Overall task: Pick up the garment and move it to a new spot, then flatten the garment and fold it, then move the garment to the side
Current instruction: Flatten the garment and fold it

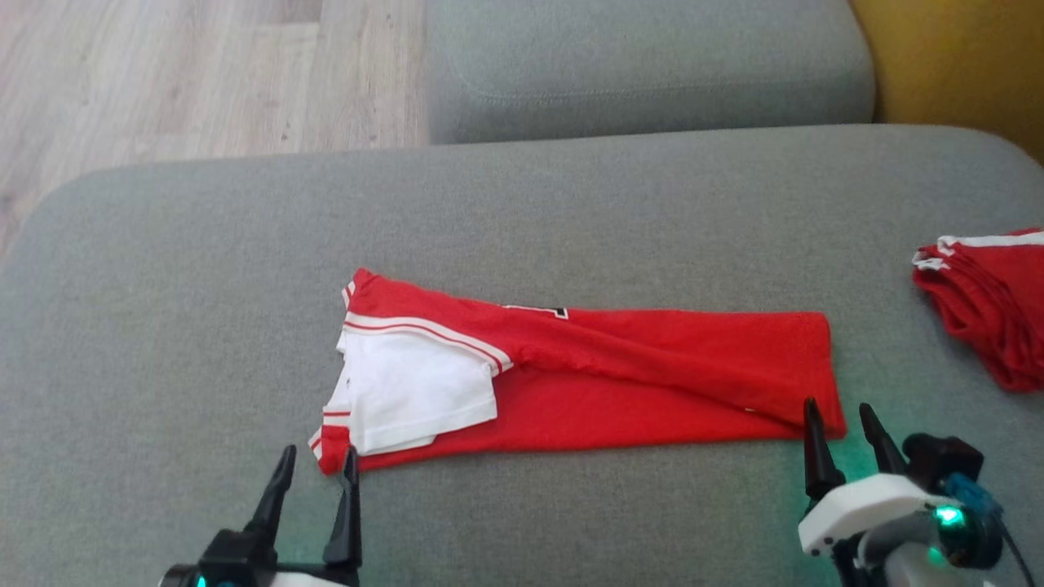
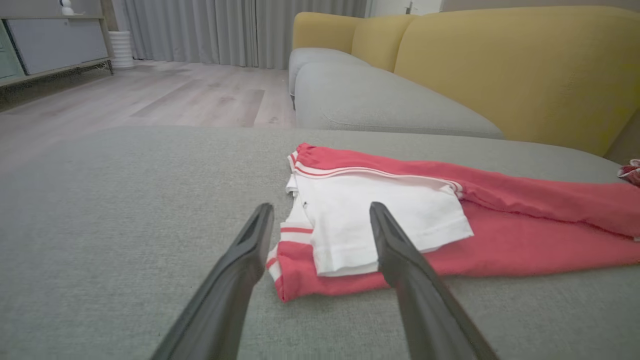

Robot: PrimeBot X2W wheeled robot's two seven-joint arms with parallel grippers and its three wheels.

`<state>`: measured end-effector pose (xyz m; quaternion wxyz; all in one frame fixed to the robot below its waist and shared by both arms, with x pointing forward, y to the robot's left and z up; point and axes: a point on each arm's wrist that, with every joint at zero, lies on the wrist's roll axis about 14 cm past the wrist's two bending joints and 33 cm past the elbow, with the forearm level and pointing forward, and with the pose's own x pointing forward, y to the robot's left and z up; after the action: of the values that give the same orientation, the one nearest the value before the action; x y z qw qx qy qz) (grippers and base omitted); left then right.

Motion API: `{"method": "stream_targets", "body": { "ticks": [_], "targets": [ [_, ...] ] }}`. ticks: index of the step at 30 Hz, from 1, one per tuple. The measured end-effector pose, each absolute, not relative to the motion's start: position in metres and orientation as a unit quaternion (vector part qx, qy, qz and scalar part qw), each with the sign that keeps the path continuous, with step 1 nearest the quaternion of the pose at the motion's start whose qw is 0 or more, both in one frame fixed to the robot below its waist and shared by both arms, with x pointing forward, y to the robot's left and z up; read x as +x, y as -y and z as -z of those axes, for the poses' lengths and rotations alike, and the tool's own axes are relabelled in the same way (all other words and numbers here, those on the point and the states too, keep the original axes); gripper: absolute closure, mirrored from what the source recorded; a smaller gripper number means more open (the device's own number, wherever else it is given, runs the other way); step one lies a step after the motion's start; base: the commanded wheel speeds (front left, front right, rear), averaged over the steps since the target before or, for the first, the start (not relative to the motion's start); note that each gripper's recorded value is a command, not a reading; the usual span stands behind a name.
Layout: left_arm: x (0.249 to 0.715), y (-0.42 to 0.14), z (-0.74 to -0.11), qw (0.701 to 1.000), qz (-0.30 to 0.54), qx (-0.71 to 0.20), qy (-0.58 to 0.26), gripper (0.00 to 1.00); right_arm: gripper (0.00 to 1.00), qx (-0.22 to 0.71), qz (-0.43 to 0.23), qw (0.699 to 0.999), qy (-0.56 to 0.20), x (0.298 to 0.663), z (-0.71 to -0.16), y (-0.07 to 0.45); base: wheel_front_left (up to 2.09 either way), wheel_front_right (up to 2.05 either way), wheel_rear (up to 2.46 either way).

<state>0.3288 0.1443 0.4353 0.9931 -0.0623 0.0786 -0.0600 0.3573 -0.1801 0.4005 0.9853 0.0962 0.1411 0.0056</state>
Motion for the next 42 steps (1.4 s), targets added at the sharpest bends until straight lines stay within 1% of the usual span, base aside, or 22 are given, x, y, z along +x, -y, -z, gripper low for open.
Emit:
{"method": "stream_targets", "body": {
  "ticks": [3,6,8,11,12,13,14,19,22,24,26,29,32,36,42],
  "targets": [
    [0.327,-0.141,-0.426,0.991,0.065,-0.063,-0.095,0.00,0.00,0.091,0.000,0.983,-0.158,0.367,-0.393,0.183,0.00,0.00,0.00],
    [0.330,-0.138,-0.419,0.990,0.068,-0.068,-0.107,0.00,0.00,0.089,0.003,0.982,-0.169,0.387,-0.392,0.185,0.00,0.00,0.00],
    [0.336,-0.136,-0.417,0.989,0.070,-0.068,-0.109,0.00,0.00,0.094,0.010,0.977,-0.189,0.396,-0.385,0.187,0.00,0.00,0.00],
    [0.340,-0.137,-0.412,0.988,0.069,-0.069,-0.118,0.00,0.00,0.100,0.023,0.965,-0.243,0.391,-0.361,0.190,0.00,0.00,0.00],
    [0.340,-0.138,-0.410,0.988,0.068,-0.069,-0.120,0.00,0.02,0.103,0.028,0.961,-0.254,0.387,-0.354,0.191,0.00,0.00,0.00],
    [0.340,-0.138,-0.410,0.988,0.068,-0.070,-0.121,0.00,0.62,0.101,0.026,0.961,-0.257,0.388,-0.353,0.190,0.00,0.00,0.00],
    [0.340,-0.139,-0.409,0.988,0.067,-0.071,-0.122,0.00,1.00,0.103,0.028,0.960,-0.259,0.389,-0.352,0.191,0.00,0.00,0.00],
    [0.340,-0.139,-0.409,0.988,0.067,-0.071,-0.123,0.00,1.00,0.113,0.042,0.964,-0.235,0.390,-0.358,0.196,0.00,0.00,0.00],
    [0.341,-0.136,-0.411,0.988,0.072,-0.071,-0.119,0.00,1.00,0.110,0.057,0.969,-0.216,0.390,-0.366,0.210,0.00,0.00,0.00],
    [0.341,-0.135,-0.413,0.988,0.074,-0.071,-0.117,0.00,1.00,0.106,0.067,0.973,-0.192,0.394,-0.378,0.224,0.00,0.00,0.00],
    [0.340,-0.134,-0.413,0.988,0.075,-0.074,-0.117,0.00,1.00,0.105,0.062,0.982,-0.147,0.407,-0.403,0.227,0.00,0.00,0.00],
    [0.337,-0.130,-0.413,0.987,0.079,-0.079,-0.118,0.00,1.00,0.108,0.006,0.992,-0.066,0.432,-0.452,0.197,0.00,0.00,0.00],
    [0.333,-0.131,-0.411,0.986,0.076,-0.082,-0.121,0.00,1.00,0.130,-0.084,0.988,-0.025,0.438,-0.482,0.136,0.00,0.00,0.00],
    [0.325,-0.138,-0.410,0.987,0.062,-0.082,-0.123,0.00,1.00,0.174,-0.197,0.964,-0.039,0.418,-0.484,0.051,0.00,0.00,0.00],
    [0.311,-0.154,-0.408,0.988,0.031,-0.083,-0.125,0.00,1.00,0.205,-0.313,0.924,-0.075,0.399,-0.483,-0.033,0.00,0.00,0.00]
  ]
}}
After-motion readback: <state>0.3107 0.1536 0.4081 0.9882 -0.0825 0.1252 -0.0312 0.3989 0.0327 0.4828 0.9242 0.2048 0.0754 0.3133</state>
